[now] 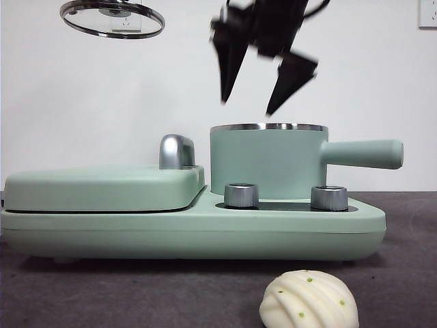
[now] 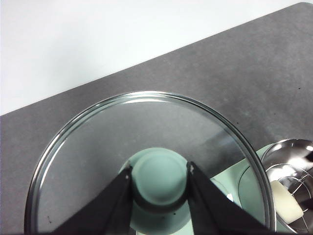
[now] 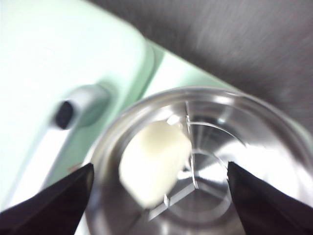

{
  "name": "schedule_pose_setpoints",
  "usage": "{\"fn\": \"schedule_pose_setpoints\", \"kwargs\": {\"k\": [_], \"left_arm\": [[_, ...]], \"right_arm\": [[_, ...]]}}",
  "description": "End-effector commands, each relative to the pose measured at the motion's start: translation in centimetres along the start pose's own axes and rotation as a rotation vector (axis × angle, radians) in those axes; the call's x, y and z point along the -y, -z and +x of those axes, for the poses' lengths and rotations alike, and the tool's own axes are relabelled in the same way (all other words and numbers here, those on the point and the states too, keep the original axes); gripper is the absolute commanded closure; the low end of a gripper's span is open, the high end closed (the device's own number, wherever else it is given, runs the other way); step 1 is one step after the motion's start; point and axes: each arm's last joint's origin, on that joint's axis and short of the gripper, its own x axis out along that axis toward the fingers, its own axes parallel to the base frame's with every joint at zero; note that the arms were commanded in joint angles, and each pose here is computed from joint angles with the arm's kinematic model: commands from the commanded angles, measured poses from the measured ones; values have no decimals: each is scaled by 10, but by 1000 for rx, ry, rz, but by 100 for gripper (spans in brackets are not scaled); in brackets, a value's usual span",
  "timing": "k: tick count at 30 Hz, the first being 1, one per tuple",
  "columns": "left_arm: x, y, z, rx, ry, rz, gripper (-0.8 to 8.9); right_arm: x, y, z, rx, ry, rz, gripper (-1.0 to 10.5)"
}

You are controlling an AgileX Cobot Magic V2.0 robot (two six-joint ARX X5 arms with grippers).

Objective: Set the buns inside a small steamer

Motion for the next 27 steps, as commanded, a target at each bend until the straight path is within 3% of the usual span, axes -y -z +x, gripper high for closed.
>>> {"fn": "schedule_pose_setpoints", "kwargs": {"k": [1, 6, 9, 16, 21, 27], "left_arm": [[2, -10, -12, 65, -3, 27, 798], [2, -10, -12, 66, -3, 28, 798], [2, -10, -12, 66, -3, 27, 798], [2, -10, -12, 64, -2, 24, 798], [3, -10, -12, 64, -1, 25, 798], [3, -10, -12, 65, 0, 25, 798]], "right_arm": [[-5, 5, -21, -16, 8, -18, 513], [-13, 27, -61, -58, 35, -23, 513], [-19, 40, -85, -17, 54, -42, 513], [-38, 98, -123, -6, 15, -89, 513], [-56, 153, -120, -82, -22, -136, 513], [-81, 203, -85, -102, -78, -140, 513]]}}
